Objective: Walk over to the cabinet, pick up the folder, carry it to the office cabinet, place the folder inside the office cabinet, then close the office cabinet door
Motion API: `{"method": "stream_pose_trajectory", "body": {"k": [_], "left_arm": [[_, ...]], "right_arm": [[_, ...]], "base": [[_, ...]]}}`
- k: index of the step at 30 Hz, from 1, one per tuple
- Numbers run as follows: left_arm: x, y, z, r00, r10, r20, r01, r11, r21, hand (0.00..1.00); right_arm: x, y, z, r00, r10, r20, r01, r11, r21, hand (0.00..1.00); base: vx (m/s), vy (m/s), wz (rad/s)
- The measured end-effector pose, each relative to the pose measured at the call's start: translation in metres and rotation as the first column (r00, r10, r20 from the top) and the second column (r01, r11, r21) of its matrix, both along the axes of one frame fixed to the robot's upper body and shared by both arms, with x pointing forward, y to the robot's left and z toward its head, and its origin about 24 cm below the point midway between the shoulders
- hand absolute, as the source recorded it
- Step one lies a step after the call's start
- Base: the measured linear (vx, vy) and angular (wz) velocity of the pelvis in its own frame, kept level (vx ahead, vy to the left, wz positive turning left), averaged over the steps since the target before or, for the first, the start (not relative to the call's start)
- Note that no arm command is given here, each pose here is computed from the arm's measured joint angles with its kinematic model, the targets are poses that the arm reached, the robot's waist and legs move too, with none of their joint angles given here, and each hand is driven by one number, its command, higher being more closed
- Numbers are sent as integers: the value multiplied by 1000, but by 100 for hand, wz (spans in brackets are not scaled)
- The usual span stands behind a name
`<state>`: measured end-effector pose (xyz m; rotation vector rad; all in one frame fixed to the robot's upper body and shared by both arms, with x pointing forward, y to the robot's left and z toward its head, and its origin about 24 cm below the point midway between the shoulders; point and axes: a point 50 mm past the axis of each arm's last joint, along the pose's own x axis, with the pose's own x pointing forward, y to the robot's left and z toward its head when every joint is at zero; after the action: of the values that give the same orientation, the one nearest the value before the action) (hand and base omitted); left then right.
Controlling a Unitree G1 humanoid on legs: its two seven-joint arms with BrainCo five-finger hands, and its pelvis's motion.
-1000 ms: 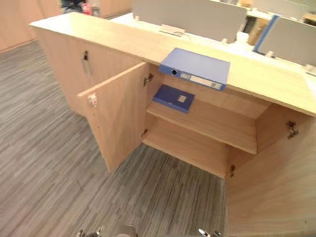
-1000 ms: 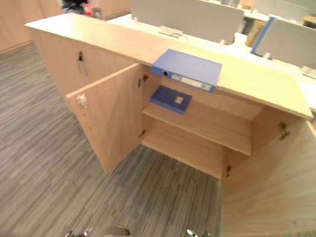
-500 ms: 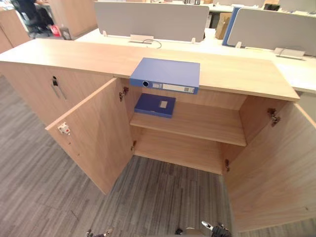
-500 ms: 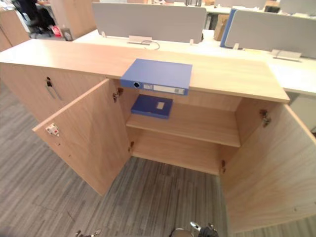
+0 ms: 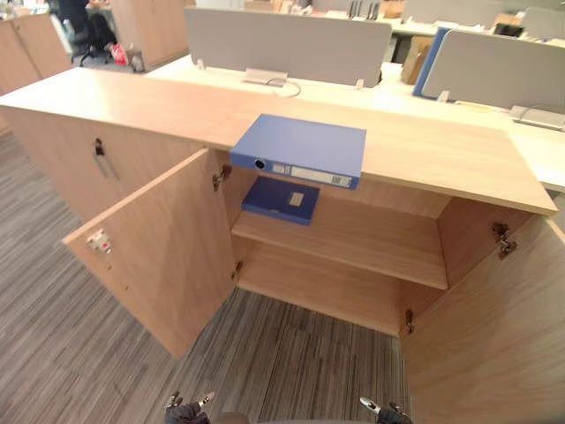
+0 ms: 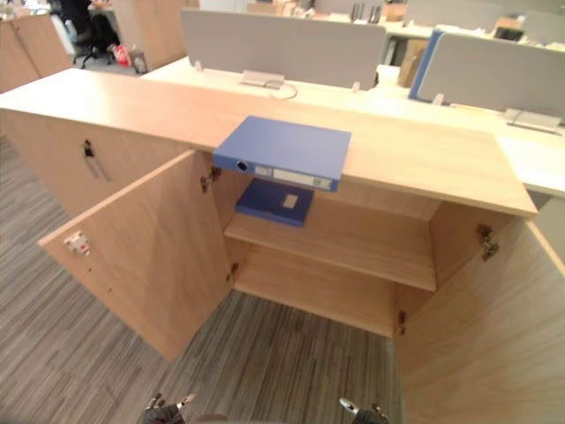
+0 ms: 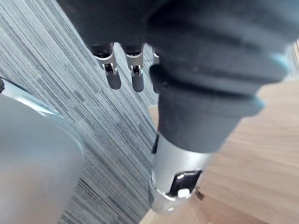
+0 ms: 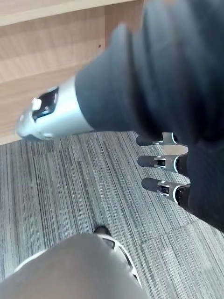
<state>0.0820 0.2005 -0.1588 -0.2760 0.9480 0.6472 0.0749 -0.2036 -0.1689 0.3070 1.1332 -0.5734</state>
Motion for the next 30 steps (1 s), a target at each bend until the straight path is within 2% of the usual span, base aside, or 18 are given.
{"method": "stream_pose_trajectory", "body": {"k": [4,5,7,10,14,15,19,22,30], "left_arm": [[13,-2,2,996,-21,87,31,993,-113,0],[18,-6,5,991,-40,125,57,988,-140,0],[35,3,16,973,-82,216,110,986,-122,0],[62,-10,35,918,-162,363,223,966,-132,0],[90,-23,70,805,-154,573,295,942,-162,0],[100,-28,85,757,-140,638,315,934,-169,0],[106,-37,109,674,-147,724,361,921,-149,0],[109,-43,119,642,-173,747,379,918,-113,0],[103,-56,125,645,-201,737,372,926,-73,0]], "right_arm": [[11,1,1,1000,2,7,-2,1000,15,0],[11,-3,1,999,52,2,-52,999,0,0],[8,14,-2,988,155,-27,-154,987,34,0],[10,23,-3,979,200,-26,-199,979,48,0],[17,25,-1,955,296,-21,-295,955,34,0],[16,26,-1,943,331,-31,-330,944,30,0],[14,21,-2,932,358,-52,-358,934,16,0],[12,15,-1,929,363,-70,-364,932,8,0],[10,0,1,935,348,-71,-350,936,-20,0]], "base": [[203,248,-77],[144,288,-51],[234,307,6],[187,181,5],[188,104,-11],[131,12,-6],[83,-40,-19],[26,-93,-28],[-56,-59,-35]]}}
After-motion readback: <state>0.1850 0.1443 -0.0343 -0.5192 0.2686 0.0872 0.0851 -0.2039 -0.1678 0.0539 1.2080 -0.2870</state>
